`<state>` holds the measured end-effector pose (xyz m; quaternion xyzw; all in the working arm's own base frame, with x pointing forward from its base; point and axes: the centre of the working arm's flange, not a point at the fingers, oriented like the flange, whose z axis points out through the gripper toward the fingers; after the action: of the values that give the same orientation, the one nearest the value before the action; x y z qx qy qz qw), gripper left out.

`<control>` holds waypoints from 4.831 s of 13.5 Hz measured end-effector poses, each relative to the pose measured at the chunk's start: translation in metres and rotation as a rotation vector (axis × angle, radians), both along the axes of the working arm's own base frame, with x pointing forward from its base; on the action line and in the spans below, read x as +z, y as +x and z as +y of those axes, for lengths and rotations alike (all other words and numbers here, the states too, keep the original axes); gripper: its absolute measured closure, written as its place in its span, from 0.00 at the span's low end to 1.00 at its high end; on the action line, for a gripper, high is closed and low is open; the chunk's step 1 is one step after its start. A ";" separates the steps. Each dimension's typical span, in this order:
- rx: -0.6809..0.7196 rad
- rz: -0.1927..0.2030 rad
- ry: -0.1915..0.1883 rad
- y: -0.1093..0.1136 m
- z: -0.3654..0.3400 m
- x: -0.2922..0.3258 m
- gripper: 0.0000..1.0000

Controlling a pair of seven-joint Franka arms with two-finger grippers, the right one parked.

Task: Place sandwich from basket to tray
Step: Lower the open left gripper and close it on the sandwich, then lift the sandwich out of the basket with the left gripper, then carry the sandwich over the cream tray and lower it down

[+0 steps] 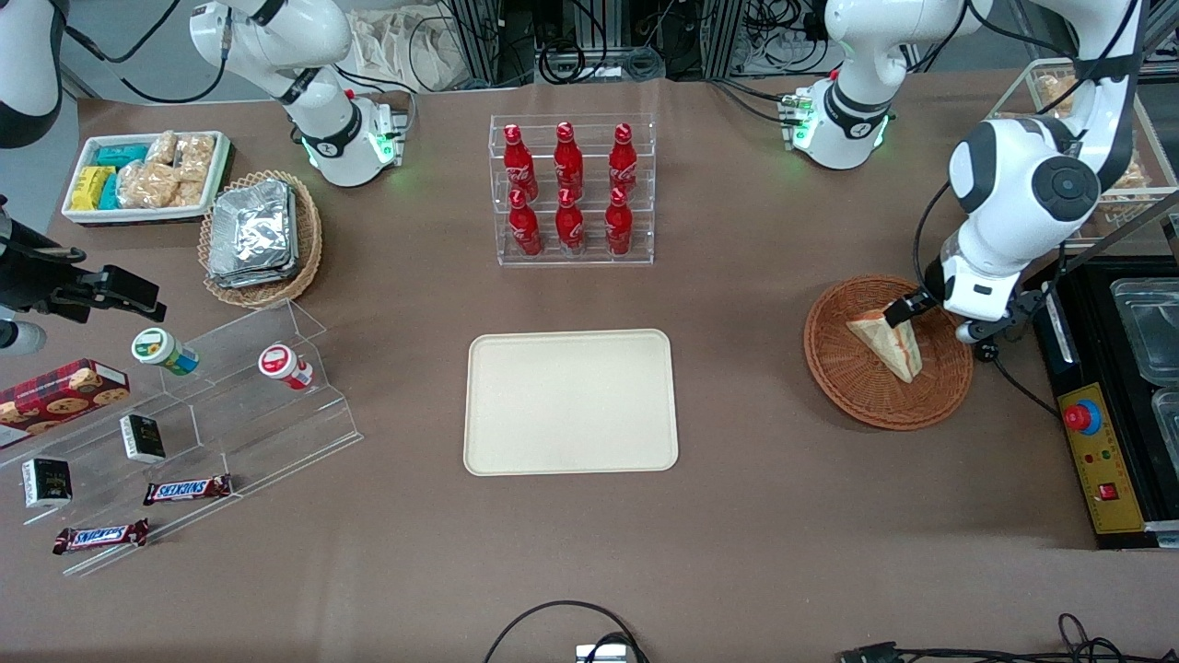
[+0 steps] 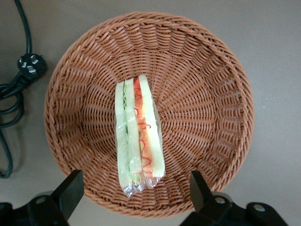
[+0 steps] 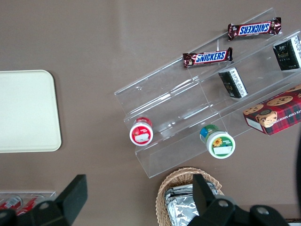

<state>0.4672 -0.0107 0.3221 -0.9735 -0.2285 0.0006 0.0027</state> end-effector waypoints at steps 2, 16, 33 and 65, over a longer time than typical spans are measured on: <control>0.002 -0.019 -0.001 -0.008 0.000 -0.013 0.00; 0.018 -0.066 -0.007 -0.010 0.006 -0.069 0.00; -0.069 -0.098 0.035 -0.009 -0.004 -0.021 0.65; -0.667 -0.082 -0.009 0.030 -0.336 0.060 0.68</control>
<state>0.4972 -0.3468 0.3817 -0.9939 0.1029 -0.0384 -0.0107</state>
